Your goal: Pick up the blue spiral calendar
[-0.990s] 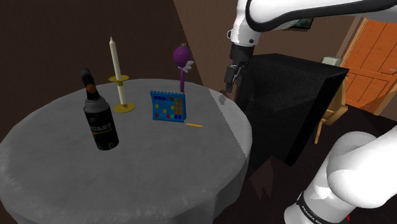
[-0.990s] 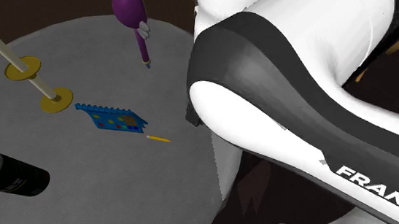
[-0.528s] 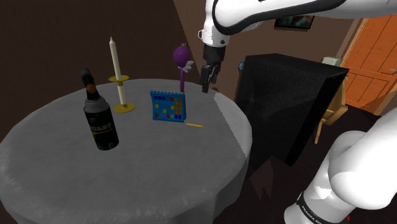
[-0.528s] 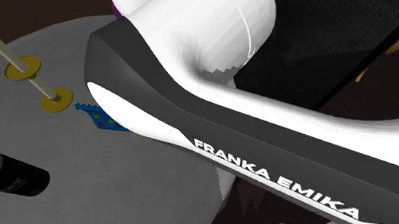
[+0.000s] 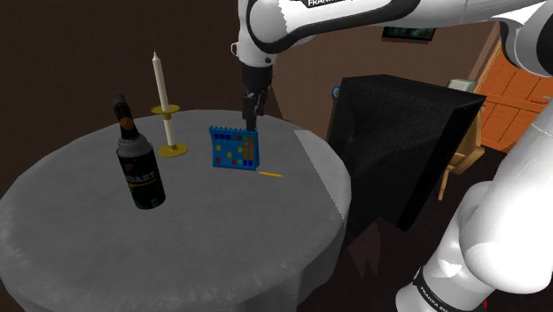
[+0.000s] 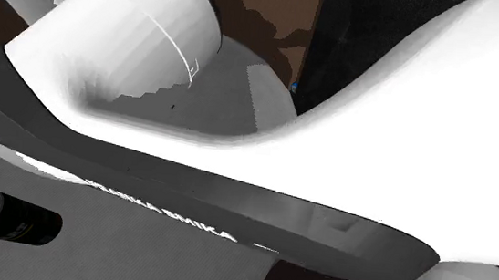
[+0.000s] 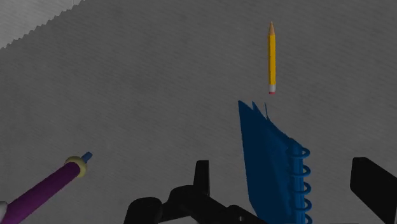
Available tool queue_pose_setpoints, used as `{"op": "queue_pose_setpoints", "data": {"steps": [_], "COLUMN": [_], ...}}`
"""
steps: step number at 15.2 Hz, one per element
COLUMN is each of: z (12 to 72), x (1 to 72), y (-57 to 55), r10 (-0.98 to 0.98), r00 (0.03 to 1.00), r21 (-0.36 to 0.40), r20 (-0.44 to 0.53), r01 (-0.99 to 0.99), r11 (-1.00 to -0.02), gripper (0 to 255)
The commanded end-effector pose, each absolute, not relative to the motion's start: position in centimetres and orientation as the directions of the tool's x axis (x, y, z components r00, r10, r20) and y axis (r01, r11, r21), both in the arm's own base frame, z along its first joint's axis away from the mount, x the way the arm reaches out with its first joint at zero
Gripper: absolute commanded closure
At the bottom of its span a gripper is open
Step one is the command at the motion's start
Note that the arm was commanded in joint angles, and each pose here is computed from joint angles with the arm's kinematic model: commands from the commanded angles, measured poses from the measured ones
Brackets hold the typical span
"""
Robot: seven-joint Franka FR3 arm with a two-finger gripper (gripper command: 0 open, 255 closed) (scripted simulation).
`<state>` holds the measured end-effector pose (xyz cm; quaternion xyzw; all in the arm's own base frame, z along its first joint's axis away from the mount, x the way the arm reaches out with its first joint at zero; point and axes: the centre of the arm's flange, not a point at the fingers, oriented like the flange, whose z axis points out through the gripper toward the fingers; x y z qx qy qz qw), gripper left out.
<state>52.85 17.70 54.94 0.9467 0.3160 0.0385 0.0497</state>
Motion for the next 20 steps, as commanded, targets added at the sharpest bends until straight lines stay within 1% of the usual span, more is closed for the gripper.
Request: {"op": "queue_pose_setpoints", "data": {"steps": [1,4,11,13,14,20], "z": [54.5,54.1,50.1,50.1,50.1,50.1], "x": [54.6,56.0,56.0,56.0,56.0,56.0], "y": [19.9,22.6,22.6,22.6,22.6,22.6], "r10": [0.644,0.689,0.689,0.689,0.689,0.689], "r00": [0.764,0.724,0.724,0.724,0.724,0.724], "r21": [0.127,0.138,0.138,0.138,0.138,0.138], "r20": [0.039,0.035,0.035,0.035,0.035,0.035], "r01": [0.635,0.68,0.68,0.68,0.68,0.68], "r11": [-0.762,-0.72,-0.72,-0.72,-0.72,-0.72], "gripper": [0,0,0,0,255,255]}}
